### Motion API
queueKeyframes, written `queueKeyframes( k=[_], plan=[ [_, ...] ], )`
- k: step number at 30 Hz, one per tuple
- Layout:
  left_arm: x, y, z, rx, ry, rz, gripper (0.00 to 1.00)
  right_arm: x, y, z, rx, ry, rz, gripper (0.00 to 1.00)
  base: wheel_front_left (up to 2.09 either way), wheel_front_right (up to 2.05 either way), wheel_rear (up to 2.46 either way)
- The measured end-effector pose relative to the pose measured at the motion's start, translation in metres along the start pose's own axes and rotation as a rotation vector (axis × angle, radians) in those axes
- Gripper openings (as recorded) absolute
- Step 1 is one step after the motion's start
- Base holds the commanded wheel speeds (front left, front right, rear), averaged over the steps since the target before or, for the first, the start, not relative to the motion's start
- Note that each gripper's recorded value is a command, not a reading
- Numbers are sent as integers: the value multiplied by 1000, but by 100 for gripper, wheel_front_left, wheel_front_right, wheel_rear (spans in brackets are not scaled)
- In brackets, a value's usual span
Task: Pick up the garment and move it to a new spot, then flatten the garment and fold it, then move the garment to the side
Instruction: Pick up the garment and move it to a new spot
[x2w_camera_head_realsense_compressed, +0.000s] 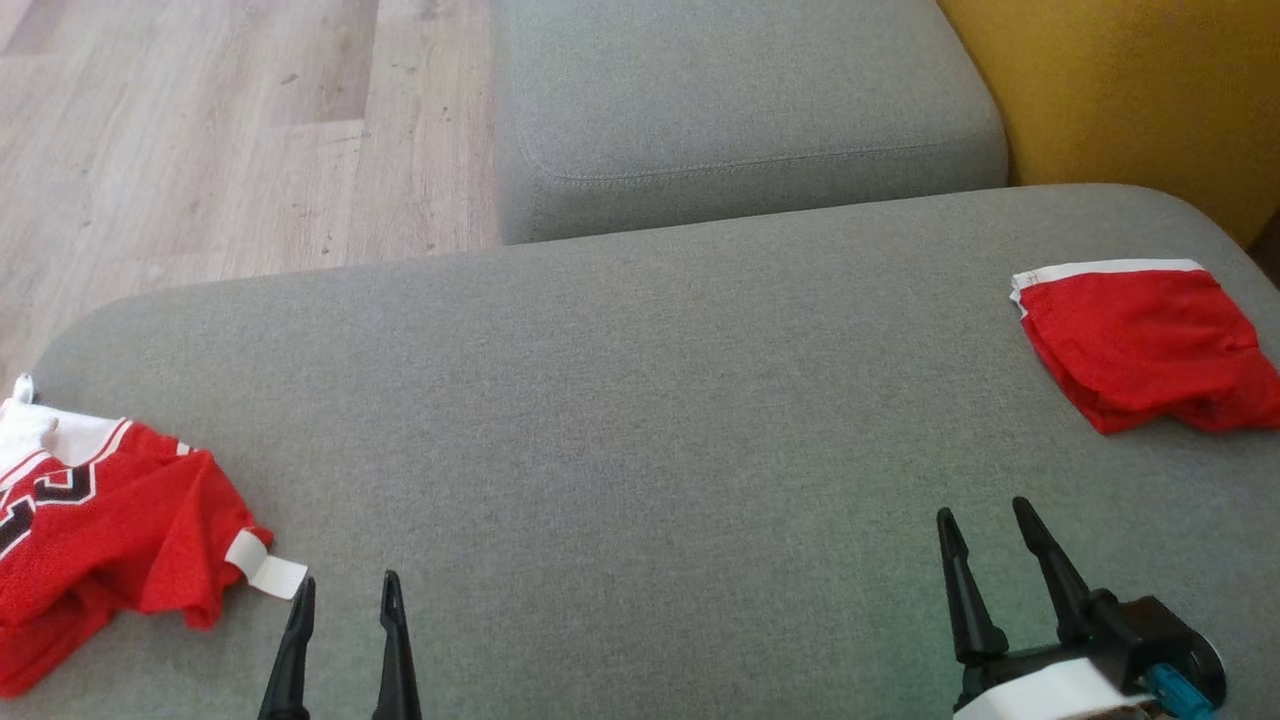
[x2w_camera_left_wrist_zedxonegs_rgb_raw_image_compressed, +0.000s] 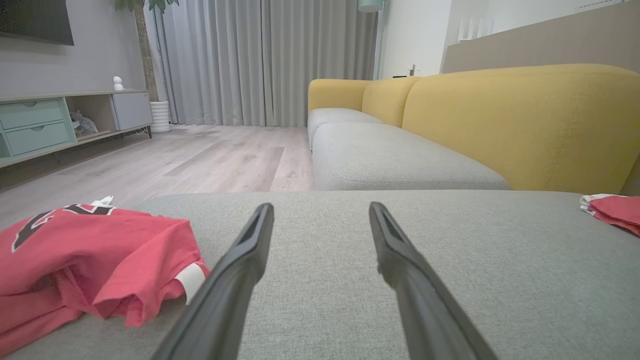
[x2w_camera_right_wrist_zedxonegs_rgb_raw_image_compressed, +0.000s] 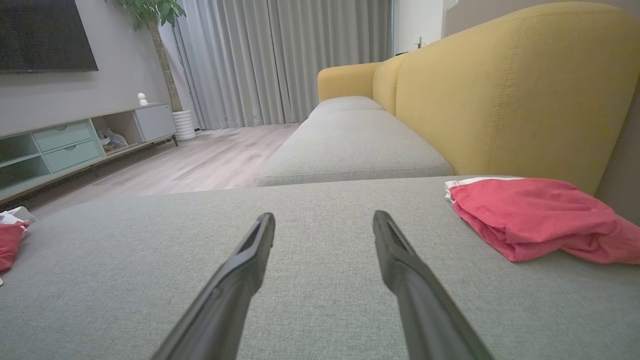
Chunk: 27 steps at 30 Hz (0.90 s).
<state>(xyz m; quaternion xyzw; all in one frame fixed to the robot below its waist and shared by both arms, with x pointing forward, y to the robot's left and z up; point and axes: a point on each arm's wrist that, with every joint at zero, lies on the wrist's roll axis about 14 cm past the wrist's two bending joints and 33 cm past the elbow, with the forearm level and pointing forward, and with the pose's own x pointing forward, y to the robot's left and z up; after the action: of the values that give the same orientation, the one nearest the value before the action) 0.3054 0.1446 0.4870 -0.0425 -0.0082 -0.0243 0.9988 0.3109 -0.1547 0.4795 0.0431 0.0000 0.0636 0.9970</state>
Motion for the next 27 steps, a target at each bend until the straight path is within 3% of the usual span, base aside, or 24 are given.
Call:
queueKeyframes(
  k=[12, 27],
  plan=[
    [-8, 17, -3, -9, 7, 65, 100, 9, 13, -4, 1, 16, 46, 100, 0, 0, 0],
    [-91, 104, -11, 13, 27, 439, 100, 36, 118, -15, -20, 62, 400, 100, 0, 0, 0]
  ],
)
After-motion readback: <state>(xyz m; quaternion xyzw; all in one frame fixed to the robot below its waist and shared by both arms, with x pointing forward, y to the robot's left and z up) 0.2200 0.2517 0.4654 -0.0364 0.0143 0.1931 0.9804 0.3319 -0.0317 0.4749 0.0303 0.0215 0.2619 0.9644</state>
